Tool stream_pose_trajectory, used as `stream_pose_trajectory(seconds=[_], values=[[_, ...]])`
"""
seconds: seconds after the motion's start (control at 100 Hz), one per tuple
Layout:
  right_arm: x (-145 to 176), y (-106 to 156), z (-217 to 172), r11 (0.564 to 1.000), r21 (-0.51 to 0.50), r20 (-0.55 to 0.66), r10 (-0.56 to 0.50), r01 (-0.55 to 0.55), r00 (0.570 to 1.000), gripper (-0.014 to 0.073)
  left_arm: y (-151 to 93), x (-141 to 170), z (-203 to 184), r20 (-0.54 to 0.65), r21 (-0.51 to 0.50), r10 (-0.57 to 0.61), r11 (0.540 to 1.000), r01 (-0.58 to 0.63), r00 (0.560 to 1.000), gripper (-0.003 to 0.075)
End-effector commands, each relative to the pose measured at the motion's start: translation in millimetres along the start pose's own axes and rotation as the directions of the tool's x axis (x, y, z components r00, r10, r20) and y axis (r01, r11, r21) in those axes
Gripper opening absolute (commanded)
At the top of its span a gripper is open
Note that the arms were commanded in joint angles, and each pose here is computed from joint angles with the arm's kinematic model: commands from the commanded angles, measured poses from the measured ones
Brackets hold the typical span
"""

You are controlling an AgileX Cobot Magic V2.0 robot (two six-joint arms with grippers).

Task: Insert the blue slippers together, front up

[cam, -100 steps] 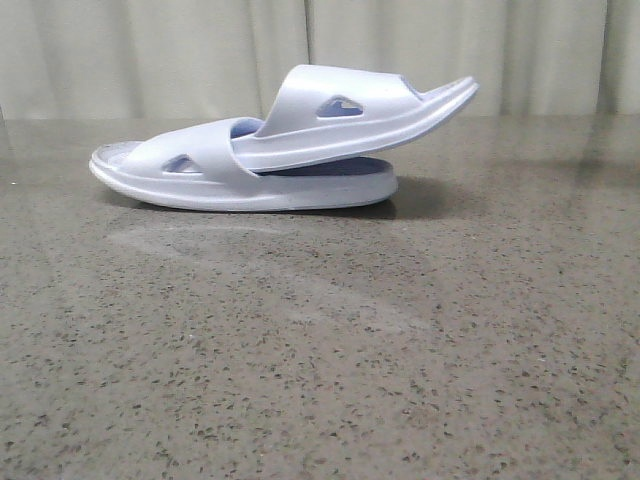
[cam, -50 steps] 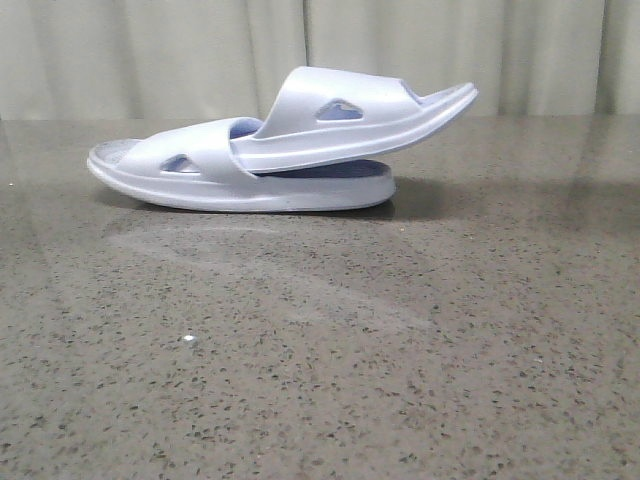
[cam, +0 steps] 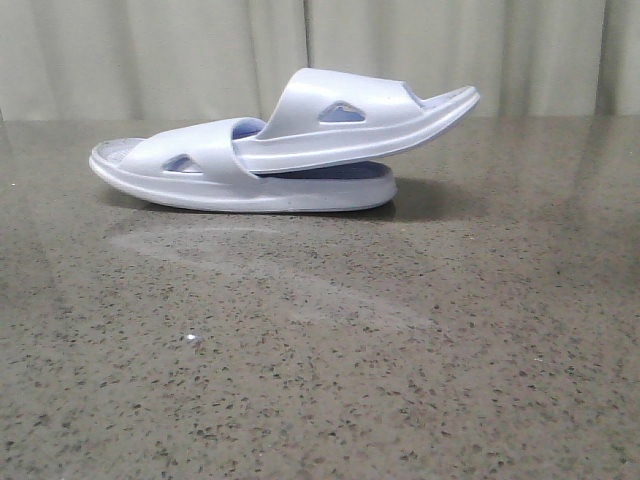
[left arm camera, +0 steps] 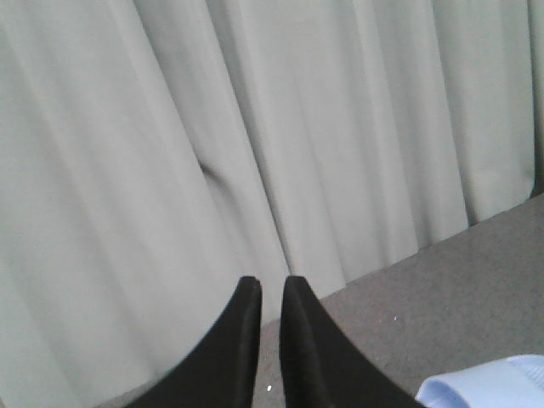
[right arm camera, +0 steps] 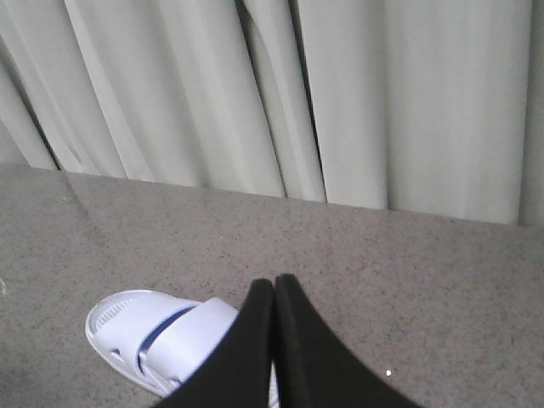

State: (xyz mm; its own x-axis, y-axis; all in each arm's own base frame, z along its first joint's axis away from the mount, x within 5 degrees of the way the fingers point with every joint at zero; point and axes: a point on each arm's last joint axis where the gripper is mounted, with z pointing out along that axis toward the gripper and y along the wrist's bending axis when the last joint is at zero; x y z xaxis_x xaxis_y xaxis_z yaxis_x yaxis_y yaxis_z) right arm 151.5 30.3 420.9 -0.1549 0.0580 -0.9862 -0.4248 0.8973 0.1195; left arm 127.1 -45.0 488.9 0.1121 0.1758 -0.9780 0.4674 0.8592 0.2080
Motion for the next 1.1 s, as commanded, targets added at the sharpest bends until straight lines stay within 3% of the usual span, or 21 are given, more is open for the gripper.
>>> stream_pose_trajectory(seconds=[0.0, 0.17, 0.32, 0.49, 0.8, 1.09], values=[[12, 2, -12, 0.998, 0.054, 0.05, -0.019, 0.017, 0.999, -0.0085, -1, 12, -10, 0.055, -0.081, -0.011, 0.997, 0.015, 0.998, 0.0015], [73, 3, -26, 0.992, 0.118, 0.019, -0.035, 0.032, 0.999, -0.0085, -14, 75, -21, 0.002, -0.13, -0.048, 0.99, 0.048, 0.999, 0.0015], [126, 2, -33, 0.987, 0.153, -0.005, 0.042, -0.041, 0.999, -0.0085, -26, 127, -28, -0.014, -0.155, -0.124, 0.981, 0.12, 0.992, 0.0015], [153, 5, -41, 0.985, 0.163, -0.009, 0.064, -0.061, 0.998, -0.0085, -38, 167, -33, -0.043, -0.141, -0.199, 0.971, 0.191, 0.979, 0.0015], [155, 10, -40, 0.99, 0.106, -0.022, 0.098, -0.095, 0.995, -0.0089, -41, 176, -34, -0.034, -0.132, -0.278, 0.953, 0.272, 0.96, 0.0015], [156, 10, -40, 0.99, 0.102, -0.024, 0.098, -0.095, 0.995, -0.0089, -42, 175, -34, -0.034, -0.129, -0.28, 0.953, 0.274, 0.959, 0.0015]])
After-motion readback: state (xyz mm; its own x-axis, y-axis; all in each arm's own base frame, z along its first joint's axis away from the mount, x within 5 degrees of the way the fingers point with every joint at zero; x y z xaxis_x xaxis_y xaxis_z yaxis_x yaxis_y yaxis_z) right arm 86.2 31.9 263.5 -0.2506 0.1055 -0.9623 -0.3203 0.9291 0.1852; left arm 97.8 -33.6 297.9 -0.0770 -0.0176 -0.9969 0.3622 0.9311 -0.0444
